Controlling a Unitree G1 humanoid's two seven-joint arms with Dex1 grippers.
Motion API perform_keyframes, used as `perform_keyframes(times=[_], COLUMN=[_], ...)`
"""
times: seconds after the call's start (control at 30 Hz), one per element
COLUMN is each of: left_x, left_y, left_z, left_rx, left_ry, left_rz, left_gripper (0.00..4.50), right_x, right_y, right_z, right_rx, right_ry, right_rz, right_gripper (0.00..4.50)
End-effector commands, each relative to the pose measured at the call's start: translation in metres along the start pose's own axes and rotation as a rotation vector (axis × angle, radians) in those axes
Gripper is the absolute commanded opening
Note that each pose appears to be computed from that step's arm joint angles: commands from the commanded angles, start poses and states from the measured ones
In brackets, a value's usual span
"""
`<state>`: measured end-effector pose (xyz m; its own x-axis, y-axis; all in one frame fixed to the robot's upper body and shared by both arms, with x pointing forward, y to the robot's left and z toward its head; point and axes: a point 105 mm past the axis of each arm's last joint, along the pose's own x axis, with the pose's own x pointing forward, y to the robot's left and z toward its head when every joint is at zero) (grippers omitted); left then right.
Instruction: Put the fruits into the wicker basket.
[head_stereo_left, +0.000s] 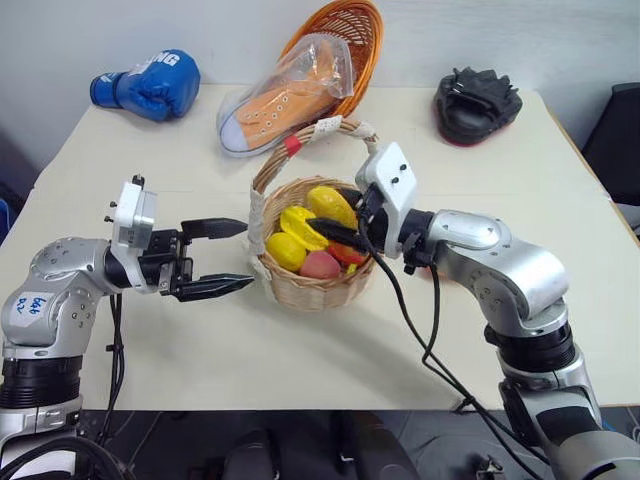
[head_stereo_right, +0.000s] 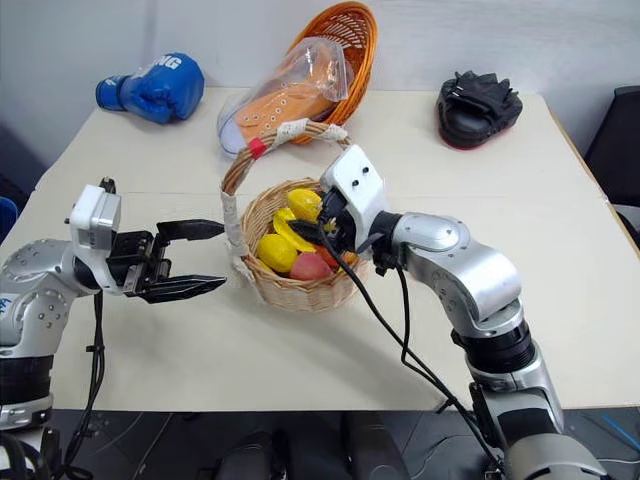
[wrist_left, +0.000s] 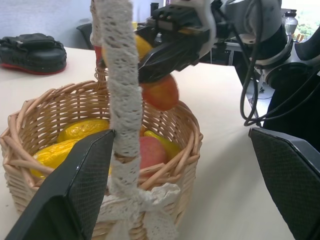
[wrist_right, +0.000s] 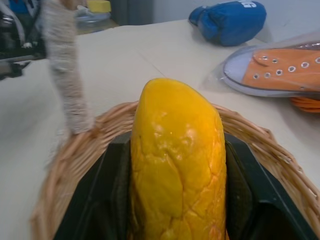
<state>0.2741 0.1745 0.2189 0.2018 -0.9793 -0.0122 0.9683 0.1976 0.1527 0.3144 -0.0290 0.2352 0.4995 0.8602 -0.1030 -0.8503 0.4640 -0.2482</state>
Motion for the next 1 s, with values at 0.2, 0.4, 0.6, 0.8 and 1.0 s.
perform_keyframes(times=[0.2,0.4,0.6,0.8,1.0], left_x=[-0.001,-0.007,-0.01,-0.013,-0.013], left_y=[-0.003,0.002,0.002,0.003,0.003], left_z=[0.004,0.001,-0.001,-0.003,-0.004], left_rx=[0.037,0.051,0.061,0.066,0.074], left_ry=[0.001,0.009,0.01,0.027,0.026], left_rz=[0.011,0.048,0.065,0.058,0.056], left_gripper=[4.5,4.5,4.5,4.5,4.5], right_x=[-0.024,-0.096,-0.193,-0.295,-0.33], right_y=[0.002,0.012,-0.008,0.011,0.041], right_z=[0.022,0.012,-0.038,-0.11,-0.149], right_rx=[-0.083,-0.12,-0.25,-0.227,-0.17], right_ry=[-0.164,-0.27,-0.185,0.108,0.226], right_rz=[0.012,0.039,-0.297,-0.573,-0.654], right_gripper=[4.45,4.45,4.45,4.45,4.45])
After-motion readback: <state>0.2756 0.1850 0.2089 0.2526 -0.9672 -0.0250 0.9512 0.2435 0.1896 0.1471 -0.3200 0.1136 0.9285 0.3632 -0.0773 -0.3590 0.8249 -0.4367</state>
